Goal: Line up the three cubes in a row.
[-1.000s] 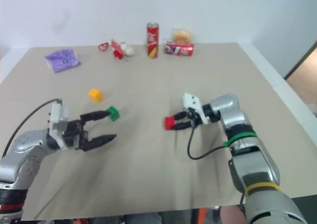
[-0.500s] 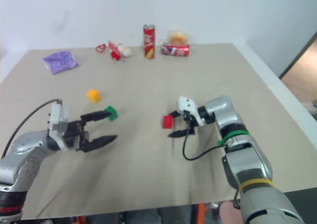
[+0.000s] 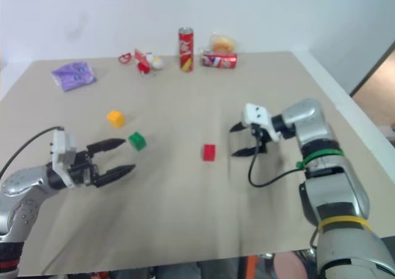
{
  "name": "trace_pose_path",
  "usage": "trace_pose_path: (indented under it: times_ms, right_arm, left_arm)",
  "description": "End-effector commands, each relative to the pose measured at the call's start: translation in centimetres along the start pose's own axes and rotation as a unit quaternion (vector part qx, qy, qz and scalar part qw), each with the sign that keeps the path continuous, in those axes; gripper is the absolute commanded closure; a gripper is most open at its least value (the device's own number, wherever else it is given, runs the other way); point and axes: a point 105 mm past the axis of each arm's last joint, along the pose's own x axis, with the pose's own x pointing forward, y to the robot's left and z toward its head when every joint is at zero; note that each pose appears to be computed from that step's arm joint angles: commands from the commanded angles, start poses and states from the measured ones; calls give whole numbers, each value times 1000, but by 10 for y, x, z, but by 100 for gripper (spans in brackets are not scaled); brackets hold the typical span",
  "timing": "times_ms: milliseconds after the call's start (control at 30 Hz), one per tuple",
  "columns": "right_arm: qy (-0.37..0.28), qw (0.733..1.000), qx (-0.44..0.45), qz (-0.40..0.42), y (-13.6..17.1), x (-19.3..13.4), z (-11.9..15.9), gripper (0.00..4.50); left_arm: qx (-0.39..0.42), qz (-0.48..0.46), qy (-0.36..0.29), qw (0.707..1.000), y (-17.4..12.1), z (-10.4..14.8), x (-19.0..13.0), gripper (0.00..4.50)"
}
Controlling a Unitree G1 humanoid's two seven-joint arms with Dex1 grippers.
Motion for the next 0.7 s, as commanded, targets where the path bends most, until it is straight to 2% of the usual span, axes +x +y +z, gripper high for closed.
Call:
trace_pose_path:
  times_ms: [33, 167, 300, 533, 700]
  right_arm:
    - [-52, 997, -32, -46, -23, -26, 38, 5]
    - [-202, 972, 1, -121, -51, -36, 91, 5]
    - [-278, 957, -14, -75, -36, -11, 119, 5]
    - [-281, 959, -31, 11, 17, 20, 128, 5]
    - [-274, 961, -18, 8, 24, 24, 123, 5]
  left_arm:
    - [18, 65, -32, 997, 11, 16, -6, 0]
    - [7, 128, -38, 991, 20, 11, -13, 0]
    - [8, 143, 28, 989, 20, -17, -21, 0]
    - [-2, 141, 73, 987, 27, -42, -22, 0]
    - [-10, 120, 75, 990, 34, -47, -9, 0]
